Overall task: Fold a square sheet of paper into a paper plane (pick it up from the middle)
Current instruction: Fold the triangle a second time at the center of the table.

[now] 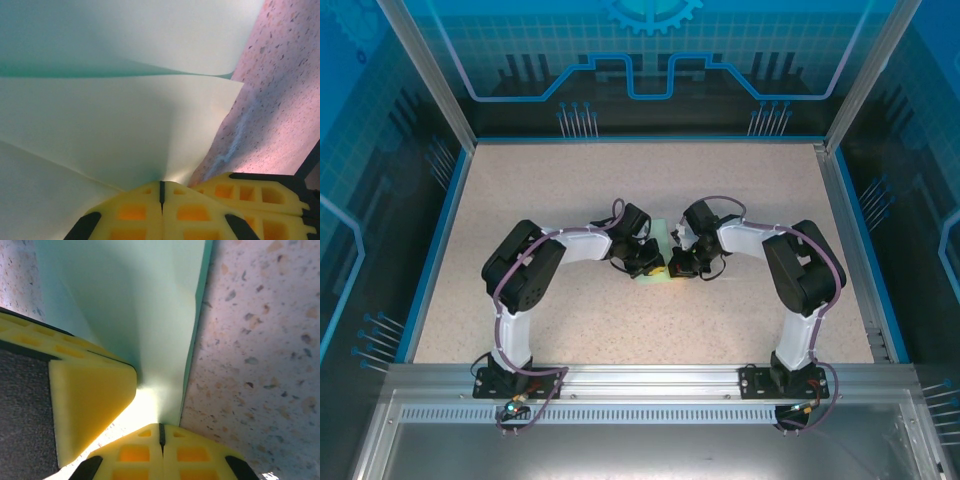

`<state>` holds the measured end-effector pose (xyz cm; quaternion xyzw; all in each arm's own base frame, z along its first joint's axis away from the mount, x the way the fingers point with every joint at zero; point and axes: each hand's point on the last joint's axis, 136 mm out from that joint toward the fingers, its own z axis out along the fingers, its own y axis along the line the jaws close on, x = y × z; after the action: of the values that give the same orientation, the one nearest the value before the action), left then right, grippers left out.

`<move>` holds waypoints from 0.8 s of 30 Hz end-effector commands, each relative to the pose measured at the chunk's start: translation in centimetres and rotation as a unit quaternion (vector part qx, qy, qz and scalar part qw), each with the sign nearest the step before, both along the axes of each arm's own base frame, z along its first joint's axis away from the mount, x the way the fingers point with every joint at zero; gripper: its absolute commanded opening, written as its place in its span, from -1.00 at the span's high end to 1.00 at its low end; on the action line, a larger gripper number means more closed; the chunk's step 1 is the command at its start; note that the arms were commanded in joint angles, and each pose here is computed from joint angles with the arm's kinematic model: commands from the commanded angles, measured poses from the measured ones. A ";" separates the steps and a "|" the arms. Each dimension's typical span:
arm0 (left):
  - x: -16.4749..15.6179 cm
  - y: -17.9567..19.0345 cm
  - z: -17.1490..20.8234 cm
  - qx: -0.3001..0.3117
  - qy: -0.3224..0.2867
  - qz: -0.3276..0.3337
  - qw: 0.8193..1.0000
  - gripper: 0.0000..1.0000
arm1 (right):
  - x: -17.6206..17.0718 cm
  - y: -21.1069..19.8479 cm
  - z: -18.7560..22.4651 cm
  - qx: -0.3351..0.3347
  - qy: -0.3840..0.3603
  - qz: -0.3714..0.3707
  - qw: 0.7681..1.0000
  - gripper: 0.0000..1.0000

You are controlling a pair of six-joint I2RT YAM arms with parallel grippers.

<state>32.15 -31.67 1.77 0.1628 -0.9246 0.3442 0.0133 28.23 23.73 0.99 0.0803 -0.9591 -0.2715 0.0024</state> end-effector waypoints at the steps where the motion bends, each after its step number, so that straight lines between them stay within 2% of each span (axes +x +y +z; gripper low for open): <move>1: -0.9 -0.4 -1.0 -0.008 0.019 -0.004 1.000 0.89 | -1.9 -1.9 -2.6 -0.059 0.046 -0.006 0.997 0.91; 5: -0.8 0.3 -1.4 0.013 0.018 0.000 1.000 0.90 | -2.1 -2.3 -3.1 -0.074 0.046 -0.004 0.996 0.91; 10: -0.4 1.6 -2.7 0.052 -0.001 0.008 0.999 0.90 | -2.9 -4.0 -4.7 -0.139 0.054 0.004 0.989 0.91; 17: -0.8 2.9 -4.6 0.061 -0.025 0.017 0.998 0.90 | -4.3 -6.1 -6.2 -0.222 0.061 0.023 0.973 0.91; 24: -0.3 3.9 -5.1 0.052 -0.050 0.024 0.997 0.89 | -4.6 -6.8 -6.7 -0.257 0.063 0.028 0.964 0.92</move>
<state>32.41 -31.28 1.25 0.1427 -0.9132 0.3798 -0.0375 27.96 23.45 0.39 0.0983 -0.9763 -0.1927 0.0060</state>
